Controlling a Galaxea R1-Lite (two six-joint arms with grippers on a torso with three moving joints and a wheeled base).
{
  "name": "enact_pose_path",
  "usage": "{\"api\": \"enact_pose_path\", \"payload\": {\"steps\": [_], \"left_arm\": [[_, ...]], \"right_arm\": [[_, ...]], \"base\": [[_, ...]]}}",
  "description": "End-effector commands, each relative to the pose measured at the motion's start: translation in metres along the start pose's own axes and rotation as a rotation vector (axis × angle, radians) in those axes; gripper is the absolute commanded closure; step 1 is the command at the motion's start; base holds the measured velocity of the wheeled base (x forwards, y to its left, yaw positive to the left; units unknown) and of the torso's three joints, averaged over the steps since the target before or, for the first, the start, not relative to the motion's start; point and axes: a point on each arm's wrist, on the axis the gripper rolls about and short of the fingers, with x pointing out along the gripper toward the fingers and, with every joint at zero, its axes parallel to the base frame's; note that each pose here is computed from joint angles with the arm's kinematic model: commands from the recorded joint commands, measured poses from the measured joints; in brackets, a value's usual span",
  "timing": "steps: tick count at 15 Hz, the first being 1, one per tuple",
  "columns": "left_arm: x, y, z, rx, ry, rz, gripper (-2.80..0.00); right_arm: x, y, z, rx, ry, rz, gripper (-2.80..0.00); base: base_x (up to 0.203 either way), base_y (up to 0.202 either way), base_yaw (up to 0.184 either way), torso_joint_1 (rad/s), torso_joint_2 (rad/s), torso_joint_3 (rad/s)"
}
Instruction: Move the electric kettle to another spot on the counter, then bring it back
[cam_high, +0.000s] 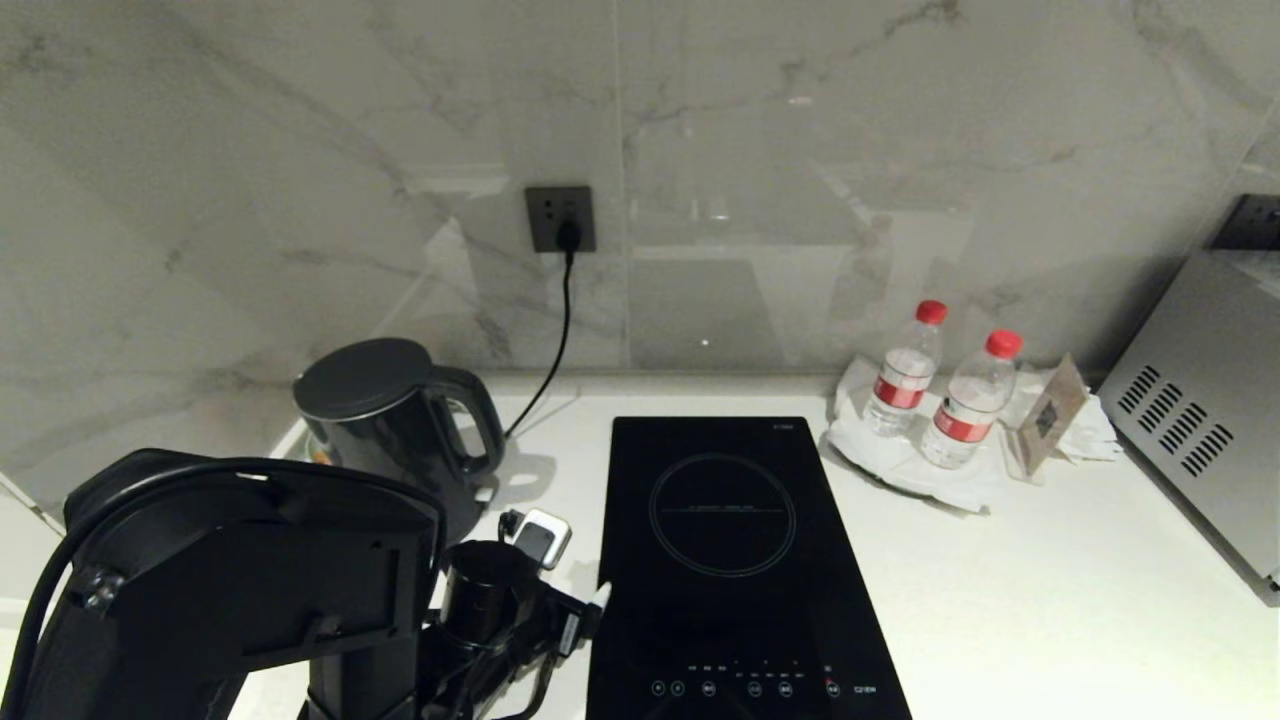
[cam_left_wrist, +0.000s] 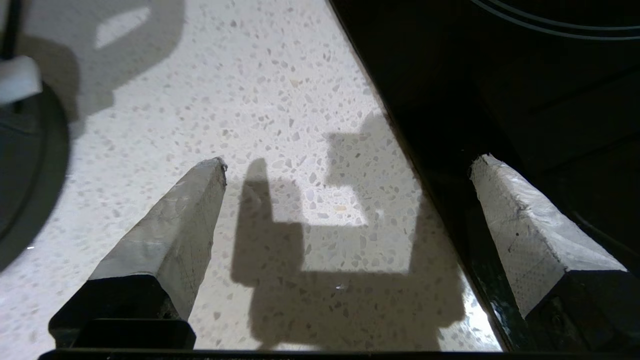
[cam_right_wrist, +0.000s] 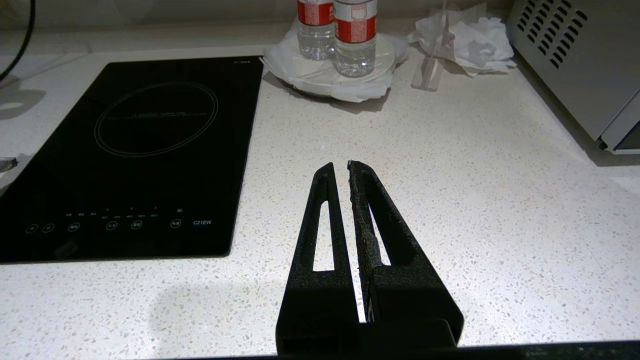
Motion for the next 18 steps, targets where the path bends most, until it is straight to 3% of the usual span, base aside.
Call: {"api": "enact_pose_path", "payload": {"steps": [1,4,5,9,13,18], "left_arm": [[-0.001,0.001,0.002,-0.002,-0.011,0.003,-2.80],[-0.001,0.003,0.007,-0.018,-0.039,0.011,-2.80],[-0.002,0.003,0.013,-0.033,-0.089,0.001,-2.80],[0.006,-0.002,0.029,-0.050,-0.168,0.002,-2.80],[0.033,0.002,0.033,-0.084,-0.211,0.164,-2.80],[0.038,0.017,0.035,-0.094,-0.197,0.211,-2.80]], "right_arm": [[0.000,0.000,0.000,0.000,0.001,0.001,0.00],[0.000,0.000,0.000,0.000,0.000,0.001,0.00],[0.000,0.000,0.000,0.000,0.000,0.001,0.00],[0.000,0.000,0.000,0.000,0.000,0.001,0.00],[0.000,0.000,0.000,0.000,0.000,0.001,0.00],[0.000,0.000,0.000,0.000,0.000,0.001,0.00]], "base": [[0.000,0.000,0.000,0.012,0.00,-0.198],[0.000,0.000,0.000,0.005,0.00,-0.116],[0.000,0.000,0.000,0.003,0.01,-0.030],[0.000,0.000,0.000,0.000,0.00,0.000],[0.000,0.000,0.000,0.000,0.00,0.000],[0.000,0.000,0.000,0.000,0.00,0.000]]}}
